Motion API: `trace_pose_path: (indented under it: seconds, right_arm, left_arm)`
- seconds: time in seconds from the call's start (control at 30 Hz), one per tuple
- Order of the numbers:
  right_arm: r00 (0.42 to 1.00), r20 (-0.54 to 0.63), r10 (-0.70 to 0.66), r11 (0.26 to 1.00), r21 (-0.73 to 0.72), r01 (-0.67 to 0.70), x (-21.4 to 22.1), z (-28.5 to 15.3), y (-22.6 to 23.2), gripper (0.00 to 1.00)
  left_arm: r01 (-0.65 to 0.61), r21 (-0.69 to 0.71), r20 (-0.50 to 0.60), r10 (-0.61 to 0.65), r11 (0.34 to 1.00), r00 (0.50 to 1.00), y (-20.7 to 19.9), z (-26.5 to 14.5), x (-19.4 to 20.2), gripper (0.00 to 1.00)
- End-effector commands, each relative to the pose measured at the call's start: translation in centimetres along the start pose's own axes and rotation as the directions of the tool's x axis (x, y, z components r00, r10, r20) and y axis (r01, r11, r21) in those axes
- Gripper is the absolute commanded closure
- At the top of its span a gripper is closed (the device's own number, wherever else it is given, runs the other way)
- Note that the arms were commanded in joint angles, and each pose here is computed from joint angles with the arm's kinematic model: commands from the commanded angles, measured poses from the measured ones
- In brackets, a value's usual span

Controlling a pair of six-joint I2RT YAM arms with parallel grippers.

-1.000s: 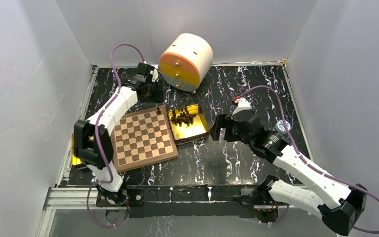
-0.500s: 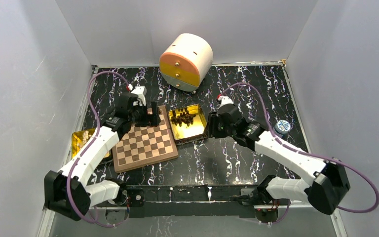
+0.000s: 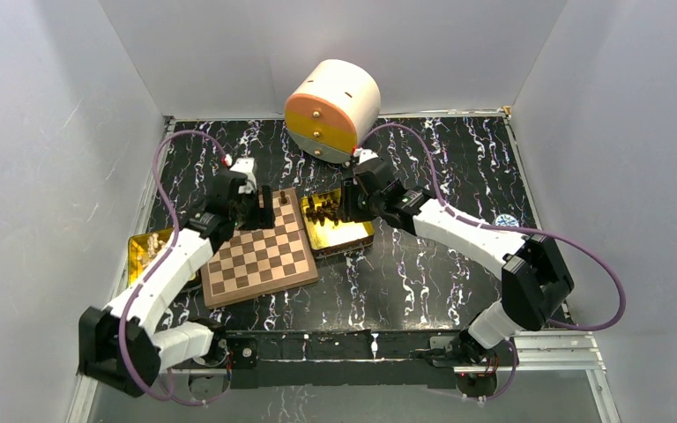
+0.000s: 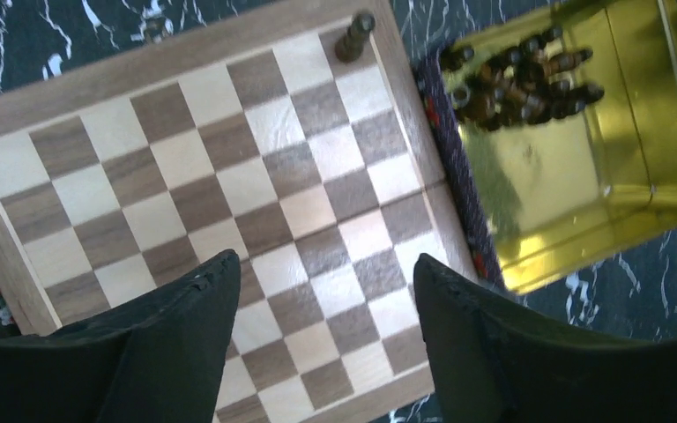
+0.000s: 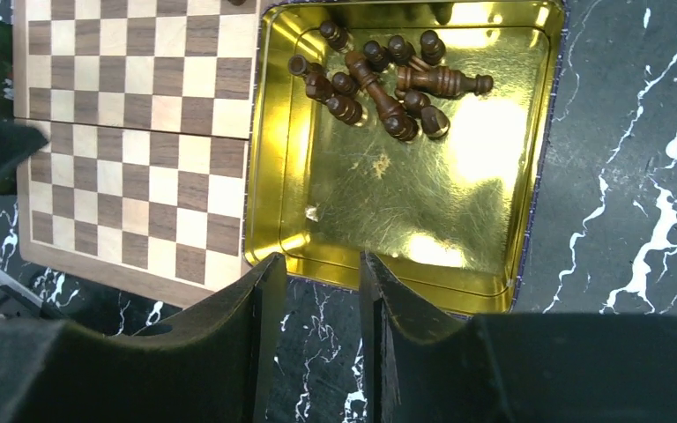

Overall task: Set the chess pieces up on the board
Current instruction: Move the chess piece to the chessboard.

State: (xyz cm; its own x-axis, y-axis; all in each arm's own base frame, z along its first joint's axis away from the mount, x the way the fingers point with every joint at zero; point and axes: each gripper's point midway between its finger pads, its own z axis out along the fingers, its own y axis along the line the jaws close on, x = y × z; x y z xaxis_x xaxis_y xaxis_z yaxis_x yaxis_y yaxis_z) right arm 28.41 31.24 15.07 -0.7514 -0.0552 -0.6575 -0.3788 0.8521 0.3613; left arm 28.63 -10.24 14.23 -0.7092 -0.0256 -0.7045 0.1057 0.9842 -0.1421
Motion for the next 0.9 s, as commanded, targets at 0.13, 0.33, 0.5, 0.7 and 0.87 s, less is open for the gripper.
trace_pose_path:
  seconds: [0.13, 0.33, 0.5, 0.7, 0.87]
  right_arm:
    - [0.997, 0.081, -0.016, 0.991, -0.131, 0.027, -1.9, -2.6, 2.5, 0.5]
    - [0.994, 0.101, -0.038, 0.99, -0.135, 0.051, -1.0, -4.8, 1.8, 0.47]
    - [0.988, 0.148, -0.03, 0.989, -0.136, 0.051, -1.0, -6.9, 1.3, 0.44]
    - [0.981, 0.193, -0.001, 0.985, -0.169, 0.035, -0.9, -8.7, 1.3, 0.42]
    - [0.978, 0.209, 0.0, 0.986, -0.165, 0.036, -0.8, -9.3, 1.1, 0.41]
  left_arm:
    - [0.026, -0.114, 0.024, -0.023, 0.993, 0.999, -0.3, 5.0, -6.9, 0.5]
    - [0.034, -0.094, -0.01, -0.035, 0.995, 0.999, -1.6, 9.2, -8.0, 0.51]
    - [0.008, -0.046, -0.039, -0.009, 0.999, 0.999, -2.5, 11.7, -7.7, 0.55]
    - [-0.031, -0.11, -0.062, 0.025, 0.993, 0.998, -1.4, 12.9, -7.3, 0.61]
    - [-0.037, -0.101, -0.085, 0.028, 0.994, 0.996, -1.4, 13.4, -6.4, 0.67]
